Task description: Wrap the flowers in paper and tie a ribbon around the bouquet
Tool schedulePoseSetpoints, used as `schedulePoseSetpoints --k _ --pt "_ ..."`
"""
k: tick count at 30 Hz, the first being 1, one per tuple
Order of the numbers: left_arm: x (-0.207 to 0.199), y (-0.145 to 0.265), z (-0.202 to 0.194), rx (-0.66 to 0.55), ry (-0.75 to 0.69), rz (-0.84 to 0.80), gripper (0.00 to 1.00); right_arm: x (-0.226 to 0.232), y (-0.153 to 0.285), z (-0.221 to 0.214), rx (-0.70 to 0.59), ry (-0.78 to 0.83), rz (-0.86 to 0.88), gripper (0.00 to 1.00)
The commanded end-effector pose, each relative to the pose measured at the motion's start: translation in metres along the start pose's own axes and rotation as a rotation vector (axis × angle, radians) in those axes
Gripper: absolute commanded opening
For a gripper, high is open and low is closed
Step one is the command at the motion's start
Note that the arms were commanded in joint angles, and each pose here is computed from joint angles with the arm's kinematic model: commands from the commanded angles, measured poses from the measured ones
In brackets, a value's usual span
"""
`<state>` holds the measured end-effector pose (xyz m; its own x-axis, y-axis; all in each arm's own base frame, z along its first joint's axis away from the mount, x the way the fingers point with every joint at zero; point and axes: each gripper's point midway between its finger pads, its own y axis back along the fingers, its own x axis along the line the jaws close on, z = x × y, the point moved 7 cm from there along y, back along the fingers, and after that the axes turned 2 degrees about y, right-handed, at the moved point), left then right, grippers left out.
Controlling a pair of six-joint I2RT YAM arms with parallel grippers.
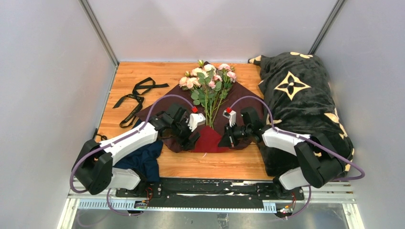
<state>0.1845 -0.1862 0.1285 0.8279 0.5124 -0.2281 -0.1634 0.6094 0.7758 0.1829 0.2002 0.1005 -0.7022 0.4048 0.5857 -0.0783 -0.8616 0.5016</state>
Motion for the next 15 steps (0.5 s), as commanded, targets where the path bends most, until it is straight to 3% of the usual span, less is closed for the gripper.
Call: schedulePoseSetpoints --k 1,5,10,15 --pt "0.023 0.023 -0.012 0.128 -0.253 0.121 0.76 -0.006 0.003 0.021 -0.032 -0.038 -0.018 0.00" --pt "0.033 0.019 -0.020 0.188 -0.326 0.153 0.76 -0.015 0.001 0.028 -0.032 -0.090 -0.057 0.00" --pt "0.044 0.021 -0.018 0.169 -0.318 0.230 0.75 -0.023 -0.002 0.036 -0.020 -0.114 -0.077 0.00" --pt "0.052 0.019 -0.036 0.188 -0.311 0.258 0.56 -0.031 -0.006 0.042 0.024 -0.110 -0.088 0.00"
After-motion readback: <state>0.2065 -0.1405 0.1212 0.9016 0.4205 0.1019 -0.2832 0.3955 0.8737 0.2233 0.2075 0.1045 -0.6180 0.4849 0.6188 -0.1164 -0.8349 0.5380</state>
